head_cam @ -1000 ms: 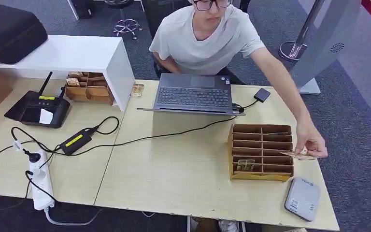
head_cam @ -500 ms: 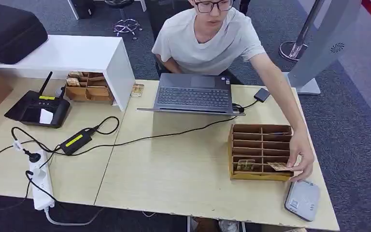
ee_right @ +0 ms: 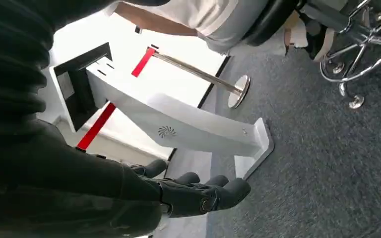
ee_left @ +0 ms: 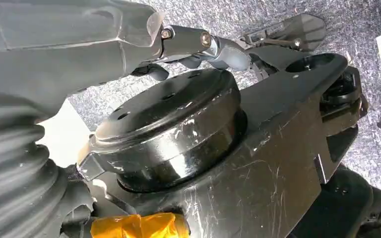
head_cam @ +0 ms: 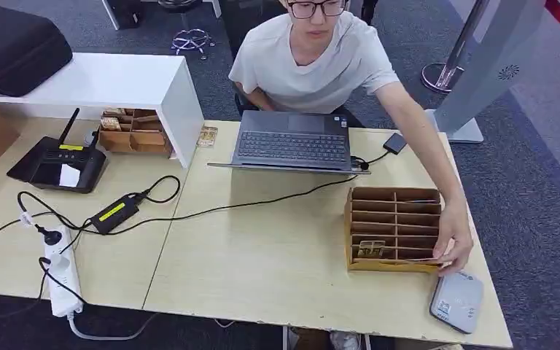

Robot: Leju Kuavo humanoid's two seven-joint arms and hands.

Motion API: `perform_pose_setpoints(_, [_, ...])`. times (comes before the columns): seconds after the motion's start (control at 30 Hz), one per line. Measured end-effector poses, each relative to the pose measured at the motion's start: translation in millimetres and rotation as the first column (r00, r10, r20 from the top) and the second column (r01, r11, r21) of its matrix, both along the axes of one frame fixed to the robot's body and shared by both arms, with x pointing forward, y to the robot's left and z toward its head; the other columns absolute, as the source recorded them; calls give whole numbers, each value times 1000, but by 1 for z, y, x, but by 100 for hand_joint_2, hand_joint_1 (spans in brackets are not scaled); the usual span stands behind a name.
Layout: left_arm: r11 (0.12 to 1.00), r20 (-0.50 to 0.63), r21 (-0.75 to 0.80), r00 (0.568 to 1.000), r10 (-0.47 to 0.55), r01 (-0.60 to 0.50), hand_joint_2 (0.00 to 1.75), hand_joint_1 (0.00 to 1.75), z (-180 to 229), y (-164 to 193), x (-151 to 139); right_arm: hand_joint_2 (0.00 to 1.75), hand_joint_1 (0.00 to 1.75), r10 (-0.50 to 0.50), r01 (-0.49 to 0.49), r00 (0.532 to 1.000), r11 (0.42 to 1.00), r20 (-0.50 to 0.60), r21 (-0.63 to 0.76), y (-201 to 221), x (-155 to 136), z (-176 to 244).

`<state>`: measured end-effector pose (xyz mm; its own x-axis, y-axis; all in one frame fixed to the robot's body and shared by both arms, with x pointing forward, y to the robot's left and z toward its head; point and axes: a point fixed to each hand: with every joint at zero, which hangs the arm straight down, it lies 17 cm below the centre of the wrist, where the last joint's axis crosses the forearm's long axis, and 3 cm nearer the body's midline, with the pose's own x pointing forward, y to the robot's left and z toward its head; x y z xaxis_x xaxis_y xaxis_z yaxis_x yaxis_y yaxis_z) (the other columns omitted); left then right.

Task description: Pass the card to the sensor for recognition and then transmit it.

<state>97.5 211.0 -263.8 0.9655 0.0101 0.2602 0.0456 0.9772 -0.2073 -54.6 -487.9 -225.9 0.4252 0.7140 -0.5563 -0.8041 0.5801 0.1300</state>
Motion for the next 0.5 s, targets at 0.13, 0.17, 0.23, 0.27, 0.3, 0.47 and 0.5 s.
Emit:
perform_pose_setpoints(0.13, [1000, -1, 0, 1000, 7, -7, 175, 0, 0, 0, 0, 175, 0, -15, 16, 1000, 999, -19, 35, 22, -5, -4])
perform_pose_setpoints(0.17, [1000, -2, 2, 1000, 9, -9, 175, 0, 0, 1, 0, 175, 0, -16, 17, 1000, 999, -24, 42, 28, -6, -5])
perform_pose_setpoints(0.23, [1000, -2, 2, 1000, 13, -13, 175, 0, 0, 1, 0, 175, 0, -18, 20, 999, 998, -35, 56, 38, -8, -7])
perform_pose_setpoints(0.27, [1000, -2, 3, 1000, 13, -13, 175, 0, 0, 2, 0, 175, 0, -19, 21, 999, 998, -39, 63, 43, -9, -7])
perform_pose_setpoints(0.3, [1000, -2, 4, 1000, 14, -14, 175, 0, 0, 2, 0, 175, 0, -21, 24, 999, 997, -39, 69, 48, -9, -8])
perform_pose_setpoints(0.47, [1000, -2, 7, 1000, 14, -14, 175, 0, -1, 4, 0, 175, 0, -23, 26, 999, 996, -42, 87, 60, -10, -11])
perform_pose_setpoints(0.5, [1000, -3, 8, 1000, 14, -14, 175, 0, -1, 4, 0, 175, 0, -23, 26, 999, 996, -43, 88, 62, -10, -11])
